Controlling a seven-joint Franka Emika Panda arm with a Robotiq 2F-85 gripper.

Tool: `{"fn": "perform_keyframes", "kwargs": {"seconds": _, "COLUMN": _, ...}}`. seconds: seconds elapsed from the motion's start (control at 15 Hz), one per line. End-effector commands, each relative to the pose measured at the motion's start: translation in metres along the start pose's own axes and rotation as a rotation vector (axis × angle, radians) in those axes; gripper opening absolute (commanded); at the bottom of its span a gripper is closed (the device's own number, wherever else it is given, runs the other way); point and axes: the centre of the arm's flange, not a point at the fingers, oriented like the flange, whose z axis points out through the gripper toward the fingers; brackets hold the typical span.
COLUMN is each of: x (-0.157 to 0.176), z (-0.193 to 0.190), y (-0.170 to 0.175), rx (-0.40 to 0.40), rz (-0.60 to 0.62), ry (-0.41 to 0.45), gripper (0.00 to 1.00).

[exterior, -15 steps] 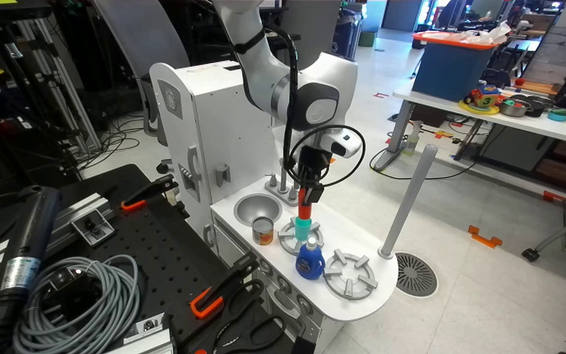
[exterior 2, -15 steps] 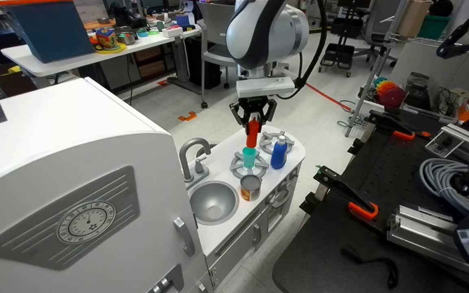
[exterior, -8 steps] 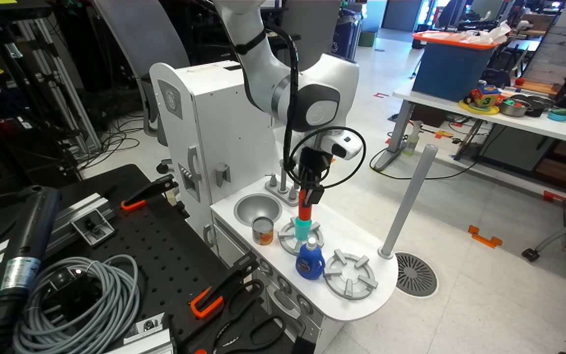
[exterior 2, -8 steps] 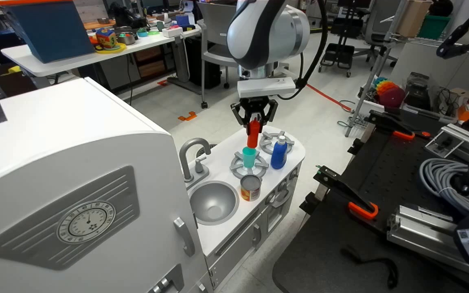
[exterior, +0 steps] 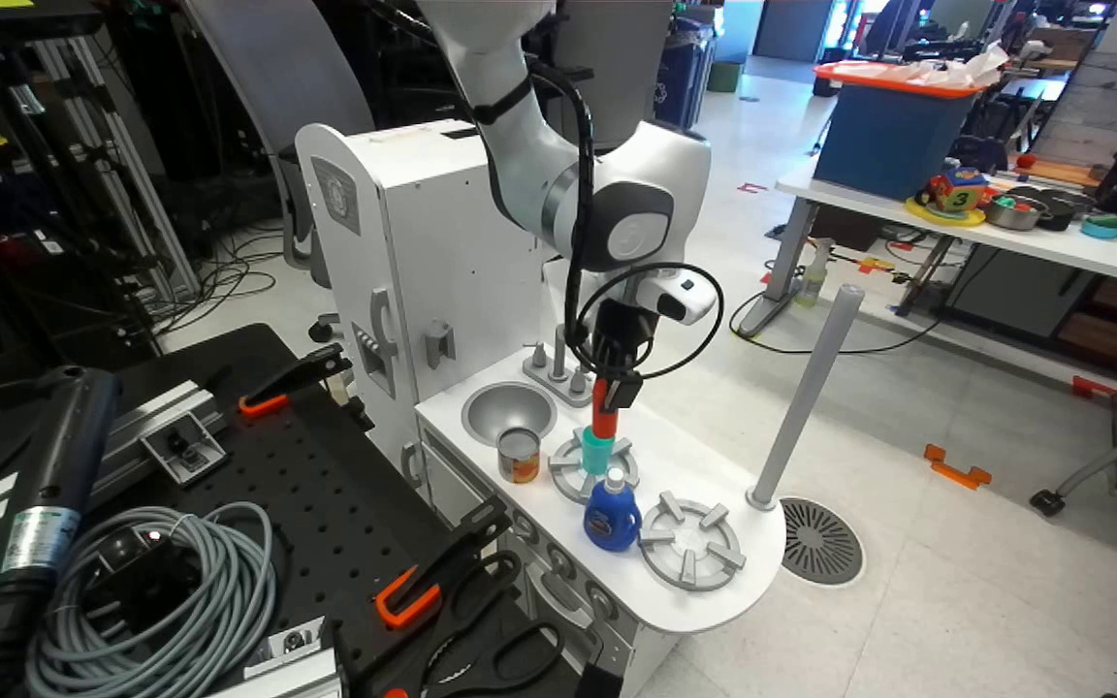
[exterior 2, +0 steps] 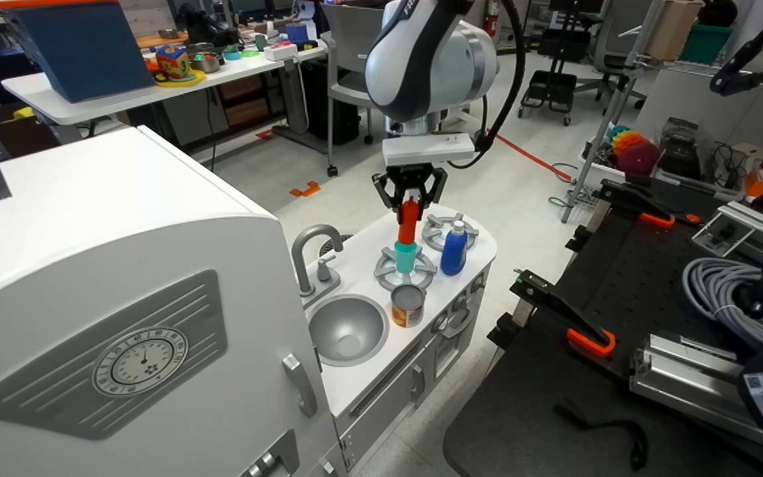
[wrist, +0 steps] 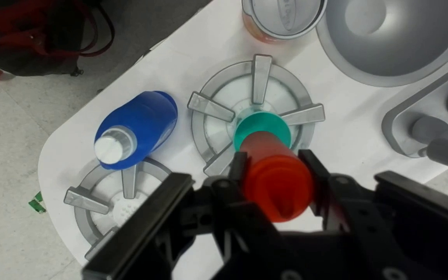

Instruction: Put the red bottle in the blue cup

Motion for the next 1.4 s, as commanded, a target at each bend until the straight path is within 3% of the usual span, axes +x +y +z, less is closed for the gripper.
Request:
{"fn": "perform_keyframes", "kwargs": {"seconds": 0.0, "x": 0.011, "z": 0.013, "y": -0.005, "rx": 0.017, "rz": 0.004, "ry": -0.031, "gripper": 0.12}}
{"fn": "perform_keyframes", "kwargs": {"seconds": 0.93, "x": 0.025, "z": 0.057, "y": -0.014, "rx": -0.011, "rz": -0.022, "ry": -0.066, "gripper": 0.12}}
{"fn": "perform_keyframes", "kwargs": {"seconds": 1.0, "x": 0.025, "z": 0.058, "y": -0.015, "rx": -0.015, "rz": -0.024, "ry": -0.073, "gripper": 0.49}}
{"fn": "perform_keyframes", "kwargs": {"seconds": 1.07, "x": 0.026, "z": 0.058, "y": -0.016, "rx": -0.014, "rz": -0.025, "ry": -0.074, "gripper": 0.63}}
{"fn": "perform_keyframes", "kwargs": {"seconds": 1.33, "x": 0.026, "z": 0.056, "y": -0.018, "rx": -0.014, "rz": -0.032, "ry": -0.076, "gripper": 0.91}}
